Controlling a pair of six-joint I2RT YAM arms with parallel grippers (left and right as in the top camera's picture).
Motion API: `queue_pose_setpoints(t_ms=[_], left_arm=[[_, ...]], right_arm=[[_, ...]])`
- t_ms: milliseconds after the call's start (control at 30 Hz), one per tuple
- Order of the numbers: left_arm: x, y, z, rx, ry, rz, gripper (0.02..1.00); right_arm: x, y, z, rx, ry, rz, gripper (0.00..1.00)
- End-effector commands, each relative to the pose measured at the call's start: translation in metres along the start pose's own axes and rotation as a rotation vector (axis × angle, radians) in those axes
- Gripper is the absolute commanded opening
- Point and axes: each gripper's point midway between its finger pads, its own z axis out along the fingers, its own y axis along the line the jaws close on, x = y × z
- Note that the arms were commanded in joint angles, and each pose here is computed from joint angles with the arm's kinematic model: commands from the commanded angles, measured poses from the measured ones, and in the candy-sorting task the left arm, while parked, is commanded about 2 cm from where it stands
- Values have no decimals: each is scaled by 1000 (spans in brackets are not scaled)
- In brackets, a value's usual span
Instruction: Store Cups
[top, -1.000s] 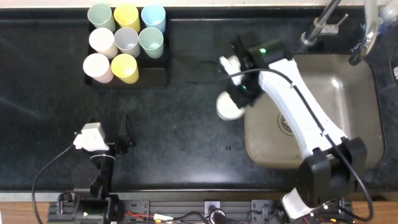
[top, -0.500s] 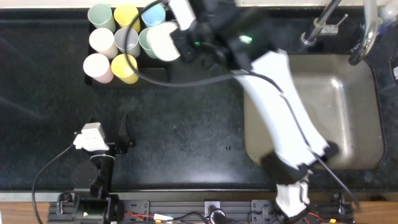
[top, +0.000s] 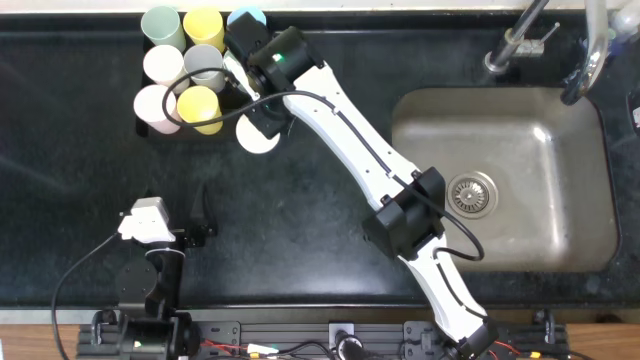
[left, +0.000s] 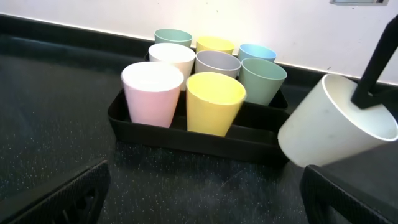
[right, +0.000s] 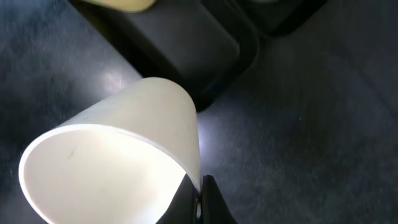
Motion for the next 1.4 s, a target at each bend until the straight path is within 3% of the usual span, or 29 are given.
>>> queue_pose_setpoints(t_ms=[33, 633, 1400], left_arm=[[-1, 0, 0, 1, -4, 16, 1000], [-1, 0, 0, 1, -4, 16, 1000], [-1, 0, 0, 1, -4, 16, 1000]], right_arm=[[-8, -1, -30, 9, -71, -4, 42], [-41, -13, -35, 32, -210, 4, 45], [-34, -21, 13, 49, -114, -36, 42]])
